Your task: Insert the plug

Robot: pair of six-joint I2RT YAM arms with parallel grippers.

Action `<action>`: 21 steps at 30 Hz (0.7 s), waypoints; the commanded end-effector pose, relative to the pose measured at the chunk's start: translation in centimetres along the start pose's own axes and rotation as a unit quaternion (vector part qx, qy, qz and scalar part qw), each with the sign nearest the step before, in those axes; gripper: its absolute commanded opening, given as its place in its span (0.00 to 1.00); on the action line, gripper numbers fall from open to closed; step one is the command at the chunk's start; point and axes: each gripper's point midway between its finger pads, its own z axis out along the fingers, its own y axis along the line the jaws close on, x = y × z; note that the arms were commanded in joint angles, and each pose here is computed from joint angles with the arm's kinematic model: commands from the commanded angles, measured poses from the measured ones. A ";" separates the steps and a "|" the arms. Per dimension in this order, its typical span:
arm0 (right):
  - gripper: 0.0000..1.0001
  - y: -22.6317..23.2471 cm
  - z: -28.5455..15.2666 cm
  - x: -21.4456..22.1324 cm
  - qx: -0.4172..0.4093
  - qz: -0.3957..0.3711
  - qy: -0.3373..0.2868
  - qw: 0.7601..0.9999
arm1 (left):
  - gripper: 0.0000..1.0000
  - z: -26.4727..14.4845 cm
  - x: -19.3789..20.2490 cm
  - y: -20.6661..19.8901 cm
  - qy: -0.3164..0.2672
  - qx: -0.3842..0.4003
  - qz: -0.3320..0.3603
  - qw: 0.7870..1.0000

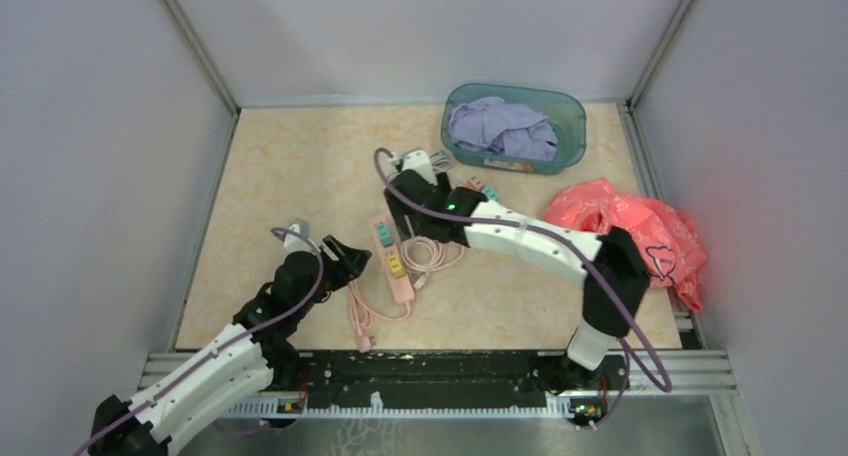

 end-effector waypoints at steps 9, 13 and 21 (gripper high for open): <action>0.98 -18.6 -6.0 -0.2 0.077 0.154 -0.120 0.978 | 1.00 -3.1 -7.9 -1.0 -0.085 -0.057 0.056 0.993; 0.99 -22.0 -9.7 0.9 0.119 0.174 -0.168 0.963 | 1.00 -5.3 -10.4 -3.1 -0.104 -0.045 0.078 0.990; 0.99 -25.9 -16.2 2.7 0.162 0.216 -0.262 0.926 | 1.00 -11.9 -17.3 -6.3 -0.191 -0.042 0.162 0.967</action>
